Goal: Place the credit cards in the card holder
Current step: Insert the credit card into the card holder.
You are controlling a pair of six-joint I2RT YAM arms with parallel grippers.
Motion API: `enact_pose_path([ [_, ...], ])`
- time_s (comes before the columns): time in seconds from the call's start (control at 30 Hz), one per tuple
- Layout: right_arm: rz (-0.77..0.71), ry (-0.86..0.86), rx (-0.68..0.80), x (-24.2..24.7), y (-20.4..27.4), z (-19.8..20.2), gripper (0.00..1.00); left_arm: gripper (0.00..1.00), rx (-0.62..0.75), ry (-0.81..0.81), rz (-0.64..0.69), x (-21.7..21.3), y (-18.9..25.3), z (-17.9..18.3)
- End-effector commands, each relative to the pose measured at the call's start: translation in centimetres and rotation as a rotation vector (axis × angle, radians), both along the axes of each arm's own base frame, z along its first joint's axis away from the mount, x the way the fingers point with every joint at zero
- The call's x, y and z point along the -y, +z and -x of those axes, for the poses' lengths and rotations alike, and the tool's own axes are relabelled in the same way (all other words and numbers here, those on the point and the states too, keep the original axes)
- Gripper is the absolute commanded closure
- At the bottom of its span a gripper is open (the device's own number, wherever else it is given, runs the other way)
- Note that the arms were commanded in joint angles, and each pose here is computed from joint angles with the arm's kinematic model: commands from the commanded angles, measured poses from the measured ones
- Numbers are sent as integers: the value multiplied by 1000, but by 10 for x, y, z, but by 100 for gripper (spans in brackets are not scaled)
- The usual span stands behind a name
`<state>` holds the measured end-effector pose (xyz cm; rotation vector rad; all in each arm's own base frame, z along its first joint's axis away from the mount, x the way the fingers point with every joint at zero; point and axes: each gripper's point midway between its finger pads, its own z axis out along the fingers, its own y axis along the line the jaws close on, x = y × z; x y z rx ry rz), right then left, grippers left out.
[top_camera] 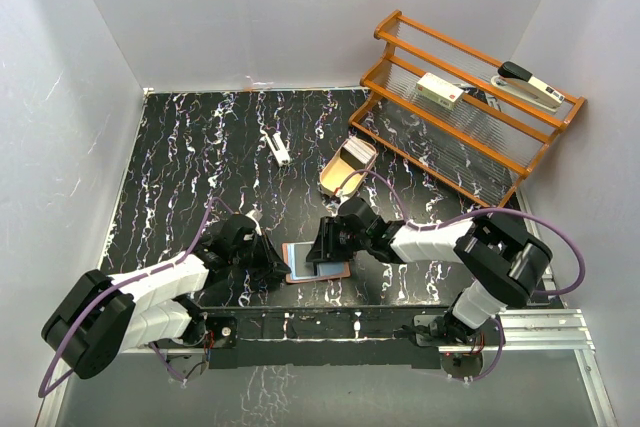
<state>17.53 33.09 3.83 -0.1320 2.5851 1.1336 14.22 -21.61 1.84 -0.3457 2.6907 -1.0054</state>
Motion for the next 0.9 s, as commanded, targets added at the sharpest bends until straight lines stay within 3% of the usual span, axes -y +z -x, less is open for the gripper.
enact_pose_path([
  [0.0,-20,0,82,-11,21,-15,62,100,18,-49,-12,3,6,1],
  [0.2,21,-5,132,-7,26,-23,59,100,28,-53,-10,4,8,-1],
  [0.87,26,-1,106,-15,24,-27,62,100,30,-69,-4,7,9,-2],
])
